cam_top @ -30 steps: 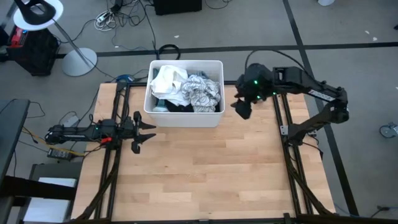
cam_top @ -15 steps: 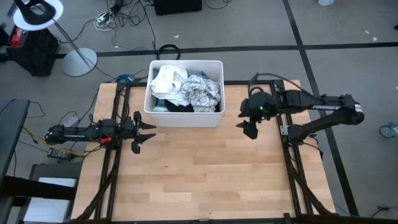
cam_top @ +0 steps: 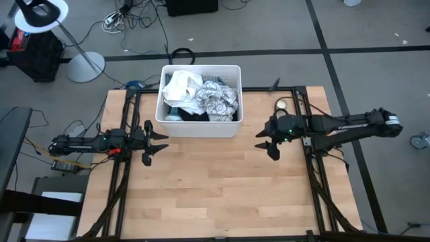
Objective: Sort clothes
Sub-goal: Return to Home Position
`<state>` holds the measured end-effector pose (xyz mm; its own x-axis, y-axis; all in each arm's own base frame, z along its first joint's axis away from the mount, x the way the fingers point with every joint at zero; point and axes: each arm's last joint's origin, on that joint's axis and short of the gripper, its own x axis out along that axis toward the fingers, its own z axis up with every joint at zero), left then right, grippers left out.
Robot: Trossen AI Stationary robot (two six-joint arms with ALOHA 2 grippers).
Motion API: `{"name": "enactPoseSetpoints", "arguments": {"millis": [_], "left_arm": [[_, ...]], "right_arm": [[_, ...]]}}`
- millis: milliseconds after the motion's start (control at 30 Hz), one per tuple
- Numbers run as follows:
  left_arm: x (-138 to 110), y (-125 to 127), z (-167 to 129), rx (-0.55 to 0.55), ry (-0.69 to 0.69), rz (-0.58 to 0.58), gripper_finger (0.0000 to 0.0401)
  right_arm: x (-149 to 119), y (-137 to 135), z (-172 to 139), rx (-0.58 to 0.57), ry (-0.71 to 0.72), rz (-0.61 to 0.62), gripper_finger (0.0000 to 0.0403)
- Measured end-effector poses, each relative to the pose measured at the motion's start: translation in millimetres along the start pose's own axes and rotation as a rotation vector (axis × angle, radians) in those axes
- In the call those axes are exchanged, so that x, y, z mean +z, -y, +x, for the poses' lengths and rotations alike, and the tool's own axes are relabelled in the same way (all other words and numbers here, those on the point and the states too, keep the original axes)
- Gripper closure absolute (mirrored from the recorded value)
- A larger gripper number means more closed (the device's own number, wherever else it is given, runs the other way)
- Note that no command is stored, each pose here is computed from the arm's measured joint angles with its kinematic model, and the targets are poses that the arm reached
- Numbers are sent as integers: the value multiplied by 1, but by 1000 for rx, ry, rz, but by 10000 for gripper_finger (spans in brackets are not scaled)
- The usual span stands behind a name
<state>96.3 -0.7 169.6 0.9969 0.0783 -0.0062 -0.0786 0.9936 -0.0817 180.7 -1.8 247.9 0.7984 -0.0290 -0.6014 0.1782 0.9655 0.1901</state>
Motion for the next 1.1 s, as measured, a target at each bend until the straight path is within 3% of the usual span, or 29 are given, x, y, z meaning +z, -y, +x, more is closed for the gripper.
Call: {"name": "enactPoseSetpoints", "arguments": {"millis": [300, 833, 1100], "left_arm": [[0, 0, 0, 4, 7, -1, 229], [1, 0, 0, 3, 9, -1, 229], [1, 0, 0, 2, 10, -2, 229]], "right_arm": [[-43, 9, 4, 113, 132, -2, 172], [-101, 26, 12, 158, 382, 10, 172], [-110, 33, 15, 22, 432, 23, 172]]}}
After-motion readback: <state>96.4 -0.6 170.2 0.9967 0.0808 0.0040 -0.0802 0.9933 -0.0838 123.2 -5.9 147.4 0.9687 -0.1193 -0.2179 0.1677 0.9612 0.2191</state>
